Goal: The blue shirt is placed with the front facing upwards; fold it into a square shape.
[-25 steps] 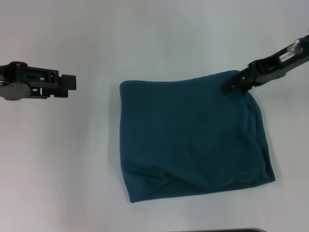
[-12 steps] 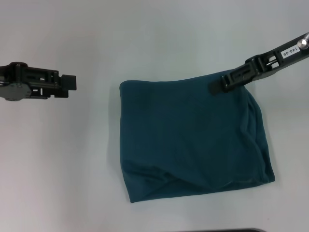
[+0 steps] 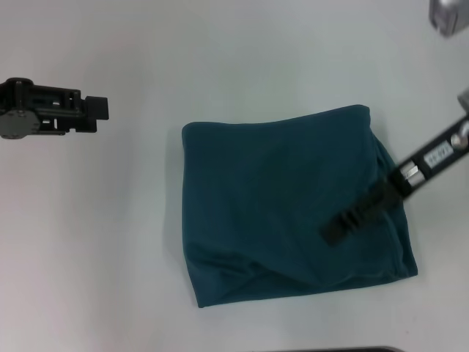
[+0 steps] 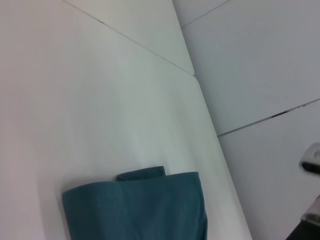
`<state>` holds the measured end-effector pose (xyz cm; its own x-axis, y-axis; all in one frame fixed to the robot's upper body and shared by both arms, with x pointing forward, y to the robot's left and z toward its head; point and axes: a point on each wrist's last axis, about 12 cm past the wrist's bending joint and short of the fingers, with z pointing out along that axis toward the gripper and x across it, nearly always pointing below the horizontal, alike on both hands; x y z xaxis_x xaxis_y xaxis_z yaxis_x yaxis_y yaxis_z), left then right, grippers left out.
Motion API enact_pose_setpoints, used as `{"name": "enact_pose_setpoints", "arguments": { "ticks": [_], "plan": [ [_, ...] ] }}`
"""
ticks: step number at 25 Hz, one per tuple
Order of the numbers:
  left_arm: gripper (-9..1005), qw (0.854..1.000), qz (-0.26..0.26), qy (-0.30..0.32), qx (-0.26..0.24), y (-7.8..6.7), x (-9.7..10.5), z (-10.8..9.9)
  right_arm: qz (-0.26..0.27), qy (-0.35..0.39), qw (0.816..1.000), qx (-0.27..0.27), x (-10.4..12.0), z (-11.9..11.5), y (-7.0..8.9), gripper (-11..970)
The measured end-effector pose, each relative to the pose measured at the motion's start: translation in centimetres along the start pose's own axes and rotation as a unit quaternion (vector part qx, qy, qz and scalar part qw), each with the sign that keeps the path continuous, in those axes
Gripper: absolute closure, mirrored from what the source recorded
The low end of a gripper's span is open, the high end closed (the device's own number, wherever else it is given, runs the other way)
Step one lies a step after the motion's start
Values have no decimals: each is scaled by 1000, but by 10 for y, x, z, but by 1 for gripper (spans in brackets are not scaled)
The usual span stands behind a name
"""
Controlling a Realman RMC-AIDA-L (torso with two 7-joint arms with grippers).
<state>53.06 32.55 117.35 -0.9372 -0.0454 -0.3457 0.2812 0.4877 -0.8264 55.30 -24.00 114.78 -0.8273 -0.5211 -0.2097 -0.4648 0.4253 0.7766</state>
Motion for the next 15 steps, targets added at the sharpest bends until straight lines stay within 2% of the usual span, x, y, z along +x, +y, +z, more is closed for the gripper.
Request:
{"name": "enact_pose_setpoints", "arguments": {
  "ticks": [8,15],
  "plan": [
    [490,1000,-1,-5,-2,1,-2,0,23,18,999,16,13,-1,-9,223],
    [490,1000,2,-9,-4,1,-5,0,48,20,997,51,26,-25,-19,224]
  ]
}}
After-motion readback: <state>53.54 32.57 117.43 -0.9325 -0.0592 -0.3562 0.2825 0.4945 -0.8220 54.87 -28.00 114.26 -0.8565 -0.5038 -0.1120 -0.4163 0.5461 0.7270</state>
